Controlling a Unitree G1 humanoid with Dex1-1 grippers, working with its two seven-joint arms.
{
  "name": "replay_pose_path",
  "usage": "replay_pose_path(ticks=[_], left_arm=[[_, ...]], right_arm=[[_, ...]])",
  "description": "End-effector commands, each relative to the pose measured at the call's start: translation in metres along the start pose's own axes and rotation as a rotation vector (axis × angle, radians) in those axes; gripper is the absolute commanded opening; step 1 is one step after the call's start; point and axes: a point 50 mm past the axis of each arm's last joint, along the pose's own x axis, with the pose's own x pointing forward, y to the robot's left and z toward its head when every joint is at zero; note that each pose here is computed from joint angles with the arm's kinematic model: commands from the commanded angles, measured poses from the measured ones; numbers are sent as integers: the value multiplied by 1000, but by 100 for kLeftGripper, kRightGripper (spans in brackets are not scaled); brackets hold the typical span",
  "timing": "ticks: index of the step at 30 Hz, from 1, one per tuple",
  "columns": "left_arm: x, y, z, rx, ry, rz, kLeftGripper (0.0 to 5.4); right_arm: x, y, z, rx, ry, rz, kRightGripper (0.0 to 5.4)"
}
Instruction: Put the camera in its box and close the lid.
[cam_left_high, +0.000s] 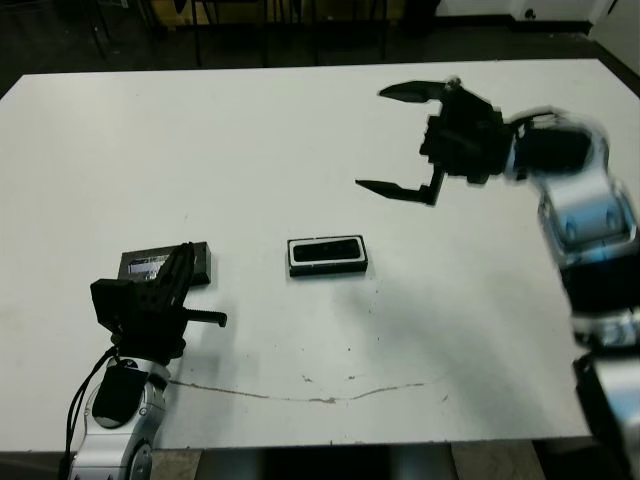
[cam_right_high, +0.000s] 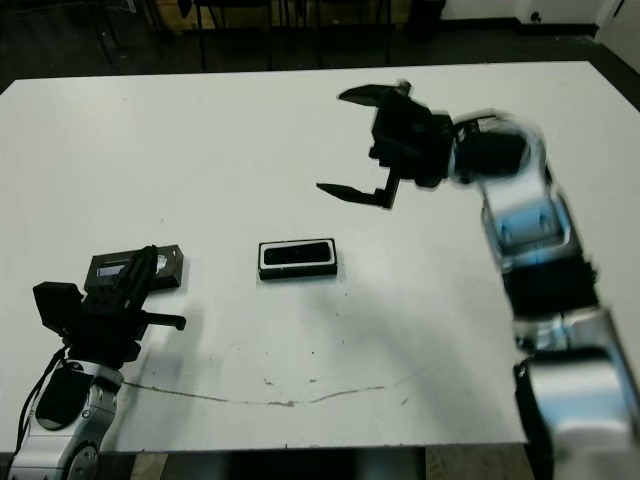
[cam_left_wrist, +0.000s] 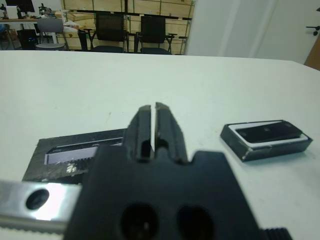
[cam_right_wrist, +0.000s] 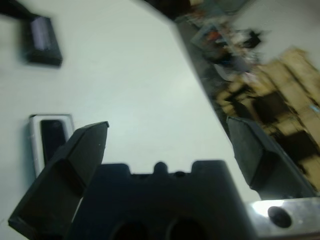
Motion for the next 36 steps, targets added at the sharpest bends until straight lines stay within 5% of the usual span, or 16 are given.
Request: replay_pose_path(ticks=[1,8,25,36], left_arm=[[-2,2,-4,-6,33,3,0],[-2,2,-4,0,31,9,0],[-6,4,-4,16,38,14,0],[-6,3,-5,0,37,16,0]], right_arm=[[-2,19,-7,-20,-13,-34,437],[2,42,-13,-48,-19,-58,308],[15,79,-29,-14,149,13,2],[8,102,-50,-57,246,153,2]])
